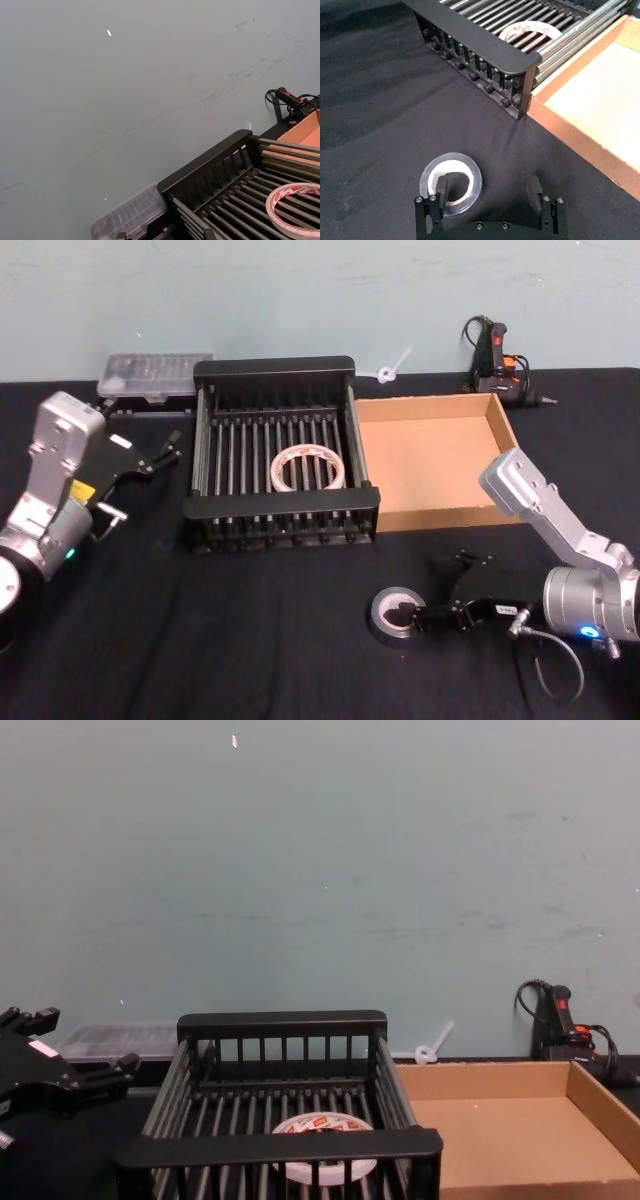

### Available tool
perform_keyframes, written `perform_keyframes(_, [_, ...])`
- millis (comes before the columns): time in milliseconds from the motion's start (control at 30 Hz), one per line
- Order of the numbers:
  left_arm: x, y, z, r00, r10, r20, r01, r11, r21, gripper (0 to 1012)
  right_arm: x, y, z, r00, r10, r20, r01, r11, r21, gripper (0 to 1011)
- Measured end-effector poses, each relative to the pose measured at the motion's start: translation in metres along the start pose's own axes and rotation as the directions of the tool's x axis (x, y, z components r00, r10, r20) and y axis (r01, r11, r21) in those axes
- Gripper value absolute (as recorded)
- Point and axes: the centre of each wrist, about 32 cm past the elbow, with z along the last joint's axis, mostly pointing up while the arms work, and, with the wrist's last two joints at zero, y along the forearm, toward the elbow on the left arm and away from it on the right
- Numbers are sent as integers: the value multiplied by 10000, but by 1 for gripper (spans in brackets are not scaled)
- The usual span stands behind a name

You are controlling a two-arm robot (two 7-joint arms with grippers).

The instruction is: Pick up the white tape and place it into the black box , Pick up the silver tape and place it into the brown box.

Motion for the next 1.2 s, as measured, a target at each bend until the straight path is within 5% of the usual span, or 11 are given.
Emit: perform_keyframes(1200, [0,0,0,10000,0,-1,0,10000,0,1001,40,141,4,10000,5,98,-2,9996,-267,1002])
